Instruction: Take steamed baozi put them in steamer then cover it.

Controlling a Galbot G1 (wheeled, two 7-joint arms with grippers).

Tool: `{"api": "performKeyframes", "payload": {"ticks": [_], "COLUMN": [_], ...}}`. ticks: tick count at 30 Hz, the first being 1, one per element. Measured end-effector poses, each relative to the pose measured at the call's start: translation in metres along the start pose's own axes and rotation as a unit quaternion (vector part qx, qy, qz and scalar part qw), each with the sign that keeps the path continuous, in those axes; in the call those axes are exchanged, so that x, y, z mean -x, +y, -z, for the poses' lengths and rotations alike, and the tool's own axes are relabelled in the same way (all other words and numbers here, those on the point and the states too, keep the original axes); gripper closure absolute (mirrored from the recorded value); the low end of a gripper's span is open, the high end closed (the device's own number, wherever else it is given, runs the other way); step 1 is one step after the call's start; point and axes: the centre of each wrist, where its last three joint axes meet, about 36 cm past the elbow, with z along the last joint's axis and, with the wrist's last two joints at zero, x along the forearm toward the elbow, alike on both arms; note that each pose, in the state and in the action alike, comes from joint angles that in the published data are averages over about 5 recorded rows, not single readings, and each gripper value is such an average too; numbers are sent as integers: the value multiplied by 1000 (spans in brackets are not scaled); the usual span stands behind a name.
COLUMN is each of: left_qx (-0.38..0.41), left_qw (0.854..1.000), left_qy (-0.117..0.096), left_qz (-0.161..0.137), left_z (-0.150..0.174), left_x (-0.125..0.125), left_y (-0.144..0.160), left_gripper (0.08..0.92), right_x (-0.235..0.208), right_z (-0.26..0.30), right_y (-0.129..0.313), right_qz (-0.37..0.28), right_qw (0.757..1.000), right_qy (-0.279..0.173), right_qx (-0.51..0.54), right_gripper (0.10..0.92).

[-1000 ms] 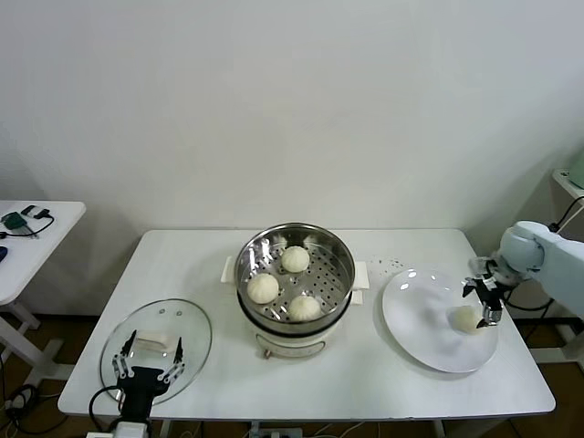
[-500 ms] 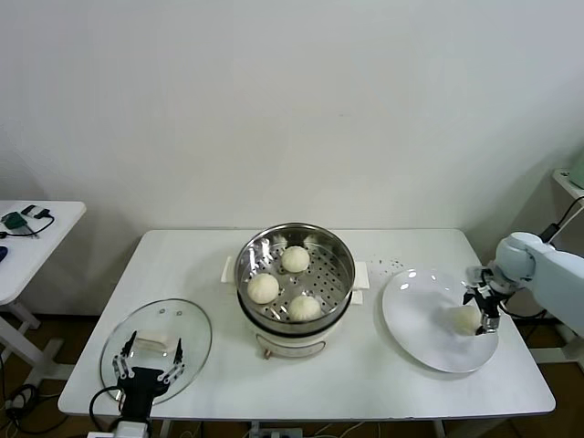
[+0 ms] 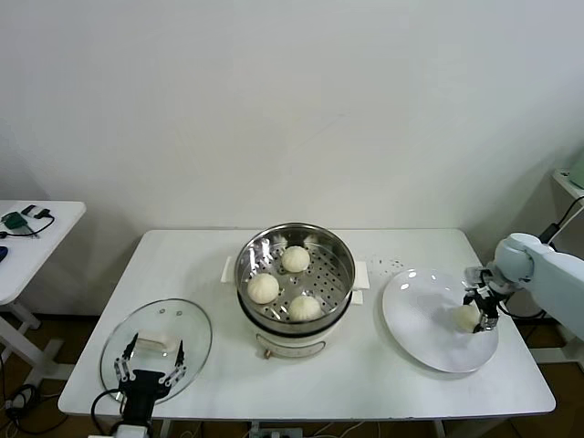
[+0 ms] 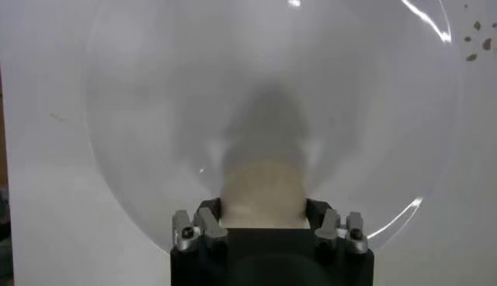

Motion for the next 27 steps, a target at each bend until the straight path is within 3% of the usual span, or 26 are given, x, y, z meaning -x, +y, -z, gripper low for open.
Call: {"api": "performKeyframes", "payload": {"ticks": [9,18,27], "left_qx": [-2,2,2], "left_qw": [1000,1000,999], "left_qy": [-8,-12,-20], "left_qz": [-5,-16,-29], "left_z": [3,3,8], "left_x": [0,-3,-8], "left_y": [-1,-2,-4], "left_gripper": [177,177,177], "right_x": [-69,-172,-235], "right_z": [44,132,226], "right_y": [-39,-84,-86], "right_qz": [-50,-105,-114], "right_qw": [998,989,982], "right_qy": [-44,-100,-135], "right_qx": [-6,-39,-64], "right_gripper": [335,335,336]}}
